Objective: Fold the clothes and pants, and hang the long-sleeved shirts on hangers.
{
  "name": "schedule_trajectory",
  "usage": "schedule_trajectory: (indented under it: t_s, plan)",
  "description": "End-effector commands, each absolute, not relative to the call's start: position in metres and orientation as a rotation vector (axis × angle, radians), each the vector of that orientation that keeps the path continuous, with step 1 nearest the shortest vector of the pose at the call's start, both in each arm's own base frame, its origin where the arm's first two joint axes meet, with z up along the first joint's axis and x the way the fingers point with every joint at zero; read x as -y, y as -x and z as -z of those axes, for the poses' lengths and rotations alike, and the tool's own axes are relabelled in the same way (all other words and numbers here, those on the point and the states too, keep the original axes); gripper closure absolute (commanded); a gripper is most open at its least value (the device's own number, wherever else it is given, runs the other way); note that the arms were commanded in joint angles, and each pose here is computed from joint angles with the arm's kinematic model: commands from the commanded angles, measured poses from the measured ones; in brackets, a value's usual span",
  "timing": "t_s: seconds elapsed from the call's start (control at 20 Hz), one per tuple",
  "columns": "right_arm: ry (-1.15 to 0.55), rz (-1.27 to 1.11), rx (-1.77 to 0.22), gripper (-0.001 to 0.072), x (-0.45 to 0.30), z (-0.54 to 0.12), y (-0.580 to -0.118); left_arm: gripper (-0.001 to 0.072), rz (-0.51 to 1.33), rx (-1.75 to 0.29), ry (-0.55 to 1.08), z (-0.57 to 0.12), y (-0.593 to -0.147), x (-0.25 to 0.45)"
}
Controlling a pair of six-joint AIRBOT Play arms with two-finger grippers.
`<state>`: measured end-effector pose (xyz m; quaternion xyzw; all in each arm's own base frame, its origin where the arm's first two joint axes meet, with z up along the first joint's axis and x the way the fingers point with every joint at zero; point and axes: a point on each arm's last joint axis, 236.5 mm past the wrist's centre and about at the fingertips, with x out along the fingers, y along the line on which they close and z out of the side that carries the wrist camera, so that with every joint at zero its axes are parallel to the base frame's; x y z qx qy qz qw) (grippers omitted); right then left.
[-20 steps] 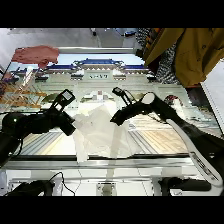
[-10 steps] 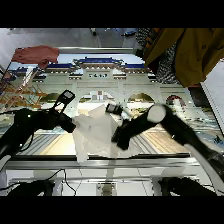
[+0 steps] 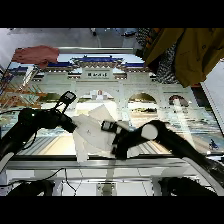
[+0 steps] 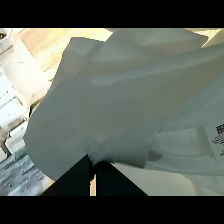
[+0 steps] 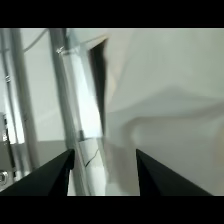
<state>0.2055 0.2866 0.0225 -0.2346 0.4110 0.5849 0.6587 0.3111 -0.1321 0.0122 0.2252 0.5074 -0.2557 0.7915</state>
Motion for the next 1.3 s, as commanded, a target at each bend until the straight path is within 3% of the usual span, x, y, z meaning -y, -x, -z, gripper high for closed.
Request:
schedule_trajectory:
  t_s: [0.0, 0.15, 0.35, 0.65, 0.9, 1.1, 1.2, 1.25]
  plan:
    - [0.471, -1.088, -0.786, 0.0233, -0.248, -0.041, -0.293, 0.0681, 0.548, -1.093, -0.489, -0.012, -0.311, 0.131]
    - [0.233, -1.032, -0.868, 0.0233, -0.213, -0.022, -0.327, 0.0681, 0.551, -1.092, -0.493, -0.012, -0.311, 0.131]
    - [0.009, -1.180, -0.968, 0.0233, -0.227, 0.011, -0.318, 0.0681, 0.550, -1.092, -0.492, -0.012, -0.311, 0.131]
    - [-0.074, -1.379, -1.047, 0.0233, -0.282, 0.045, -0.280, 0.0681, 0.551, -1.092, -0.492, -0.012, -0.311, 0.131]
    - [-0.067, -1.371, -0.951, 0.0233, -0.321, 0.033, -0.308, 0.0681, 0.551, -1.092, -0.492, -0.012, -0.311, 0.131]
    - [-0.048, -1.413, -1.011, 0.0238, -0.333, 0.046, -0.305, 0.0681, 0.553, -1.093, -0.489, -0.012, -0.311, 0.132]
    - [-0.022, -1.460, -1.043, 0.0401, -0.329, 0.049, -0.292, 0.0681, 0.552, -1.093, -0.489, -0.012, -0.311, 0.132]
    - [-0.013, -1.482, -1.061, 0.0546, -0.325, 0.049, -0.286, 0.0681, 0.552, -1.093, -0.489, -0.012, -0.311, 0.132]
